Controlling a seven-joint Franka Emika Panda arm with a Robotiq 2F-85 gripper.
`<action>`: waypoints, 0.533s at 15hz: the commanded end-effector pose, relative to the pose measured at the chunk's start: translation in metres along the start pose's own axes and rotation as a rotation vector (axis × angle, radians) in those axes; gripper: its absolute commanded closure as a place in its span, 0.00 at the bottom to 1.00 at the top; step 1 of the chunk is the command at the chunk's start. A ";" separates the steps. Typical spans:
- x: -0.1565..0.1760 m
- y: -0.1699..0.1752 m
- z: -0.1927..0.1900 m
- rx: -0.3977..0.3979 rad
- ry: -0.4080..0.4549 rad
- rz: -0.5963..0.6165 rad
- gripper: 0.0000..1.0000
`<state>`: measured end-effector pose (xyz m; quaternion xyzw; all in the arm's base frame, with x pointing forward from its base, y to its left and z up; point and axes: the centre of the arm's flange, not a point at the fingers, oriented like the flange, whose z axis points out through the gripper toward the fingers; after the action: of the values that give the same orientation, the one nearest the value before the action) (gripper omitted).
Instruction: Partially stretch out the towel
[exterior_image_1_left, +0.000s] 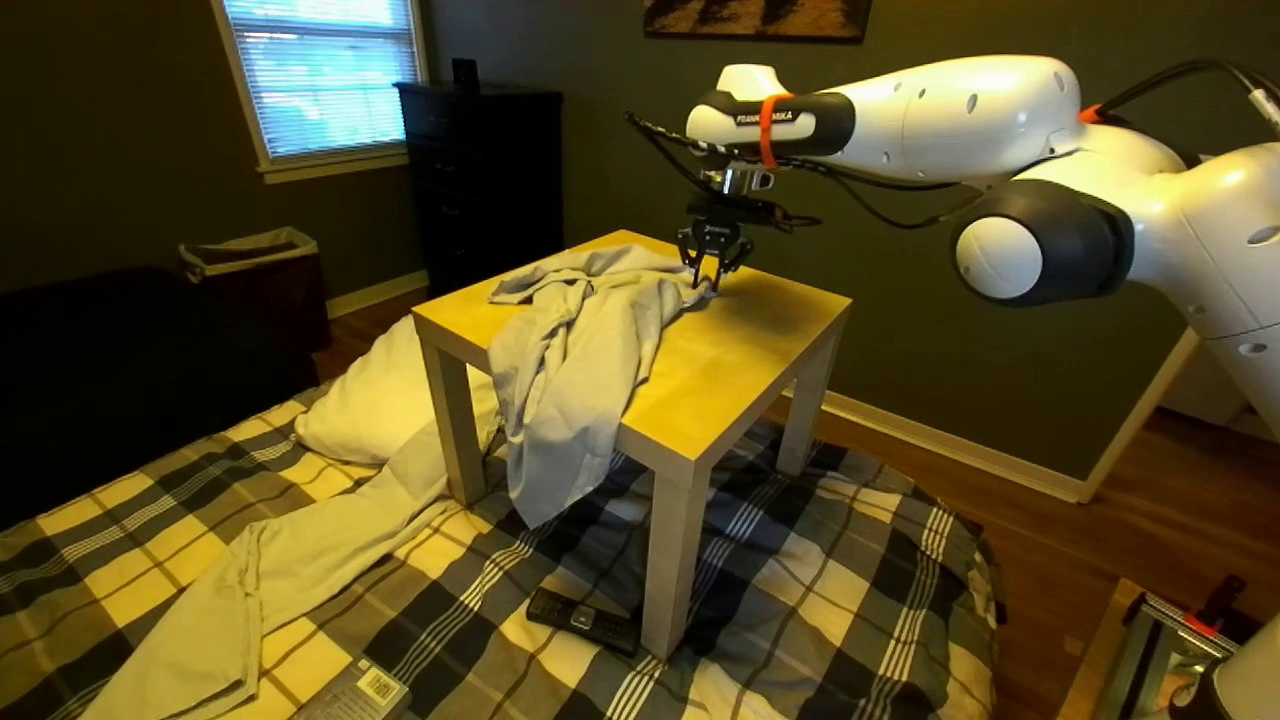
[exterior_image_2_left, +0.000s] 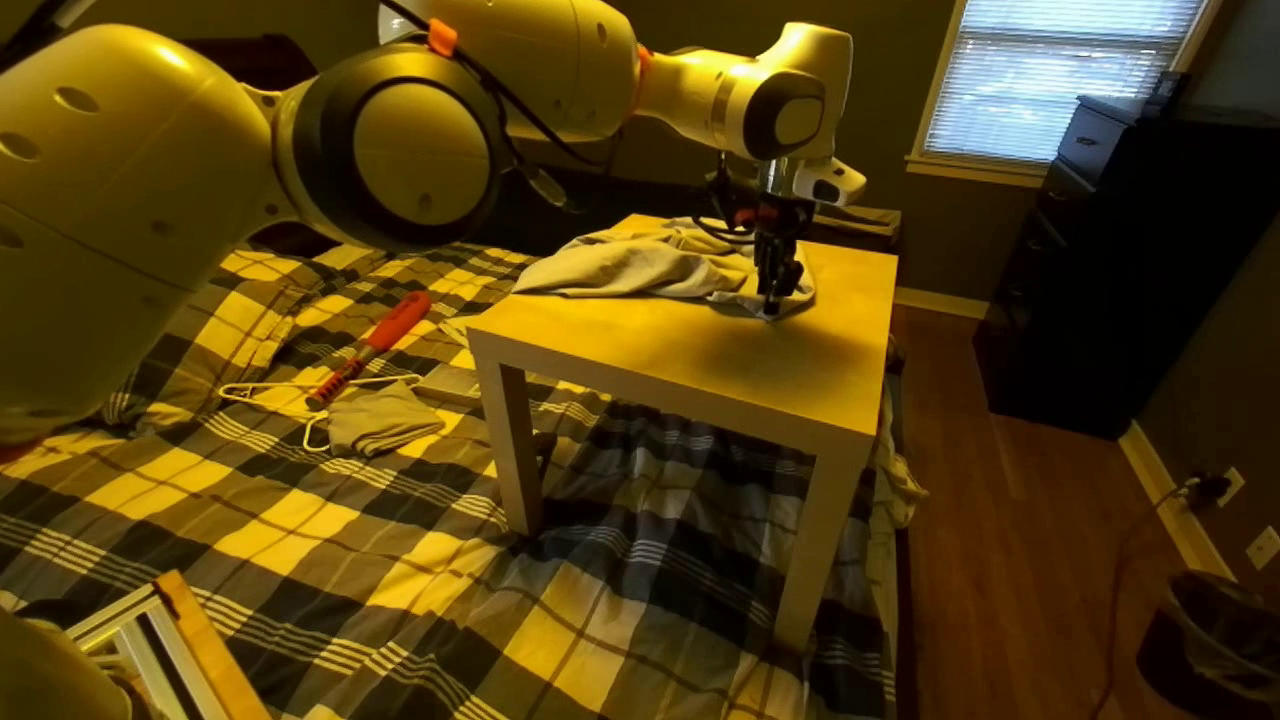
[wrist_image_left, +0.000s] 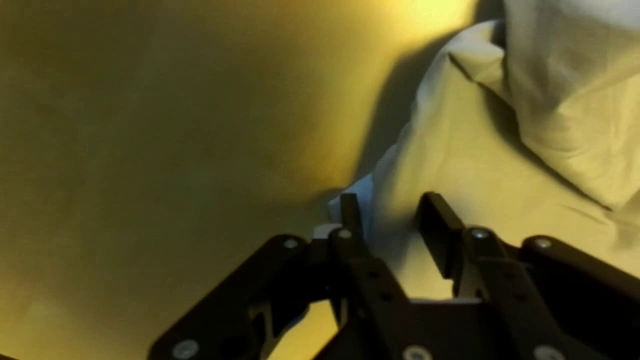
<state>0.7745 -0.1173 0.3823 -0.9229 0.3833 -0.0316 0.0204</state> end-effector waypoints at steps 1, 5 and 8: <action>-0.007 0.009 -0.008 0.041 -0.034 0.029 0.93; -0.008 0.013 -0.011 0.026 -0.025 0.026 1.00; -0.009 0.022 -0.009 -0.051 -0.003 0.026 1.00</action>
<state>0.7725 -0.1222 0.3924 -0.9201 0.3891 -0.0361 0.0257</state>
